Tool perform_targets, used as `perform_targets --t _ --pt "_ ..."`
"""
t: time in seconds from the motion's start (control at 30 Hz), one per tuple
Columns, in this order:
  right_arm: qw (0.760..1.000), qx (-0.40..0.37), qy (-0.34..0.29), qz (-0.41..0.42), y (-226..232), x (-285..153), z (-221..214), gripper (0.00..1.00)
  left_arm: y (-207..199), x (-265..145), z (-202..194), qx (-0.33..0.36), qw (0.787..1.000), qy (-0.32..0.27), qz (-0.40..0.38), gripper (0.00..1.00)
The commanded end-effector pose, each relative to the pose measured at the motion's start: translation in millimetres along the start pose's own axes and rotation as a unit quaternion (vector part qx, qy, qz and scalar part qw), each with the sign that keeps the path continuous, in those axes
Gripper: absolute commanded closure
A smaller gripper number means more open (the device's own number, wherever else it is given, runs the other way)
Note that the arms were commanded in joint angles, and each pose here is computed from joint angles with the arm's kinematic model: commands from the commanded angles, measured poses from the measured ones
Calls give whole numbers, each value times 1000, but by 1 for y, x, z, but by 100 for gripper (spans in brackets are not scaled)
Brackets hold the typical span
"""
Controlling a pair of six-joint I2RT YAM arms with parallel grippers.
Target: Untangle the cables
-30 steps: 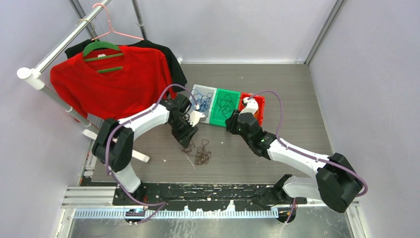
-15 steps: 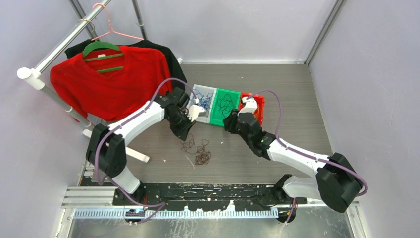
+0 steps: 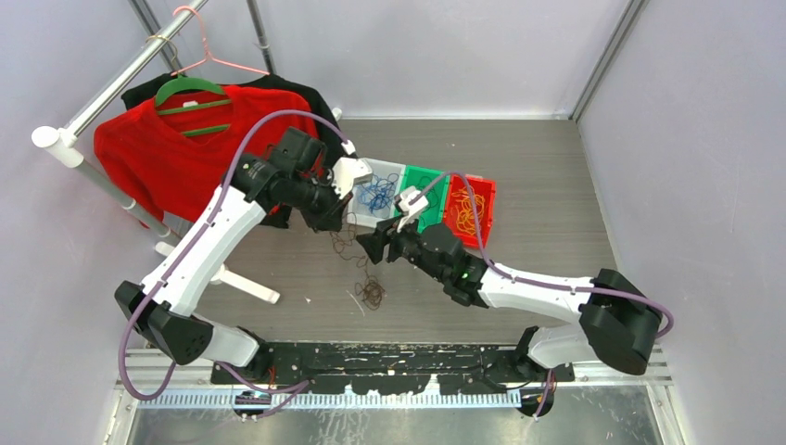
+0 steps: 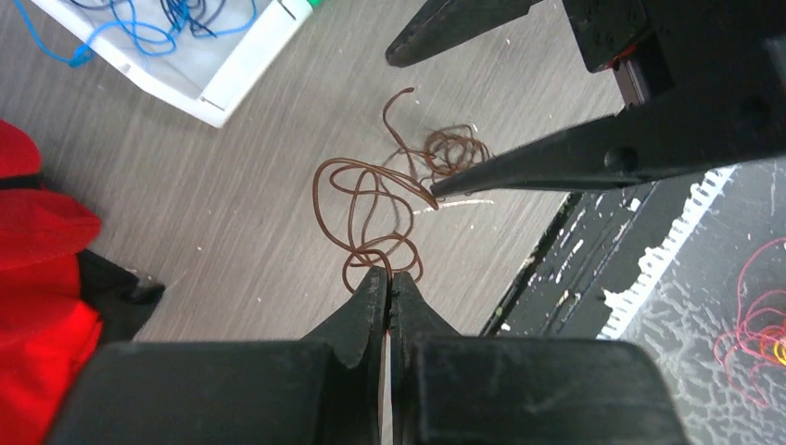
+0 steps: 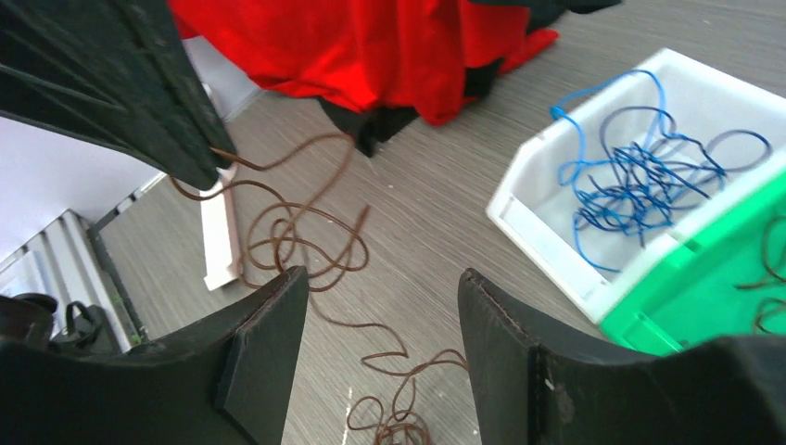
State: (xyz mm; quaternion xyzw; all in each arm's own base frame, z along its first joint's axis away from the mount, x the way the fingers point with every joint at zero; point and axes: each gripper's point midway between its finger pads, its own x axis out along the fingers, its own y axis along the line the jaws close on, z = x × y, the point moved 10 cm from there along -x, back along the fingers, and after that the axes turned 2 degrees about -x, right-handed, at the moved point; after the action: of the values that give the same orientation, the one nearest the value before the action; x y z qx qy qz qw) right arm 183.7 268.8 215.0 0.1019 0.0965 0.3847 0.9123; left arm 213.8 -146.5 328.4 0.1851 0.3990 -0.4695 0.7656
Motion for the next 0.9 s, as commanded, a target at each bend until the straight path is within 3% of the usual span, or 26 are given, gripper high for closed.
perform_targets --t 0.0,0.5,0.87 --pt "995 -21 -78 56 25 12 32 34 -7 -16 -3 -6 1000 7 -10 100" --pt "990 -6 -91 105 42 12 31 36 -11 -28 -2 4 1000 -10 6 100" --pt "997 -1 -71 9 16 -33 28 39 -8 -37 9 1 998 -42 44 100"
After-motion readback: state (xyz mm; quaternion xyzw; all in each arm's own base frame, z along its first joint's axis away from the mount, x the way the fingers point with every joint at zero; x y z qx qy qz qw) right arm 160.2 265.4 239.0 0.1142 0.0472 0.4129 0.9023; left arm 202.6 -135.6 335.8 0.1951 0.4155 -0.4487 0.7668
